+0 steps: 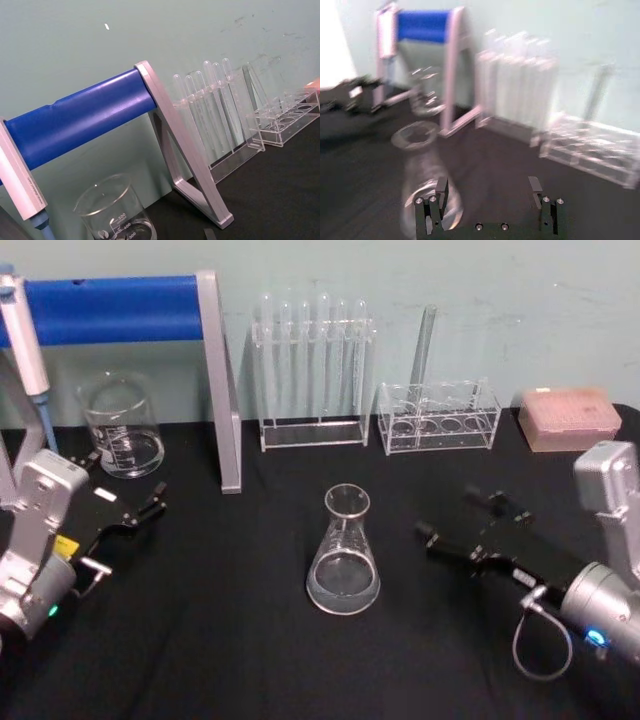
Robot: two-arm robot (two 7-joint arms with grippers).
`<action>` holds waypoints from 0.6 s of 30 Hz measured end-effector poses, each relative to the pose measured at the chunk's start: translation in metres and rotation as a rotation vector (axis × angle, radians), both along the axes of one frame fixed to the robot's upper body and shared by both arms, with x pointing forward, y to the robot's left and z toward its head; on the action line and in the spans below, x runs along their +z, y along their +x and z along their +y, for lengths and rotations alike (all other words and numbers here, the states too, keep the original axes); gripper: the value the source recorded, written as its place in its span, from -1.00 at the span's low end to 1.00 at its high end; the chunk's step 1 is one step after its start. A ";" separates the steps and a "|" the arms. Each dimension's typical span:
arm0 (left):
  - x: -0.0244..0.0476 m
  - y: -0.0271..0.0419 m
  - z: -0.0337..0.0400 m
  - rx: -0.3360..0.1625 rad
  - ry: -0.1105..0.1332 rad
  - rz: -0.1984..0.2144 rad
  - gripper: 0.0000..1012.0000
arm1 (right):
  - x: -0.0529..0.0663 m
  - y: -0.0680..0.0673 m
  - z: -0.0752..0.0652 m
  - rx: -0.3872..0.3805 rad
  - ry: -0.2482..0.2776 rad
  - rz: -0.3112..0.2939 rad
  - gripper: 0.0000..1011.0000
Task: Grasp the erlenmeyer flask with one hand, shake it three times, then place it back.
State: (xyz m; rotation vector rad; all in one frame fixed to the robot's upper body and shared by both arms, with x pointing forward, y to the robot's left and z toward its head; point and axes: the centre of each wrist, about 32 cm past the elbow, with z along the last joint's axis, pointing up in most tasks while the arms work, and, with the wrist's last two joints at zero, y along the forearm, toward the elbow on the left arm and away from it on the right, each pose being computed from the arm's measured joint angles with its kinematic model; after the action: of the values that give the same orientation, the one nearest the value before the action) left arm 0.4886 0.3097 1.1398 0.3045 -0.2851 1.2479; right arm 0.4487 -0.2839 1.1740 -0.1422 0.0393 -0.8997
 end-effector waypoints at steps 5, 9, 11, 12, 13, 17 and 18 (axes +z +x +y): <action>0.0000 0.0000 0.0000 0.000 0.000 0.000 0.98 | -0.001 0.000 0.000 -0.152 0.060 -0.052 0.98; 0.0000 0.0000 0.0000 0.000 0.000 0.000 0.98 | -0.004 0.008 0.004 -0.263 0.075 -0.074 0.98; 0.0000 0.0000 0.0000 0.000 0.000 0.000 0.98 | -0.004 0.012 0.005 -0.295 0.069 -0.071 0.98; 0.0000 0.0000 0.0000 0.000 0.000 0.000 0.98 | -0.006 0.016 0.007 -0.323 0.062 -0.064 0.98; 0.0000 0.0000 0.0000 0.000 0.000 0.000 0.98 | -0.006 0.018 0.007 -0.337 0.057 -0.060 0.98; 0.0000 0.0000 0.0000 0.000 0.000 0.000 0.98 | -0.011 0.029 0.010 -0.393 0.031 -0.026 0.98; 0.0000 0.0000 0.0000 0.000 0.000 0.000 0.98 | -0.014 0.034 0.011 -0.409 0.020 -0.009 0.98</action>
State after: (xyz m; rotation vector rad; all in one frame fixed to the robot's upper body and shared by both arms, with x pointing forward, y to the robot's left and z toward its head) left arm 0.4886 0.3097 1.1398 0.3045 -0.2850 1.2479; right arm 0.4822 -0.2727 1.1598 -0.1127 0.0709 -1.3075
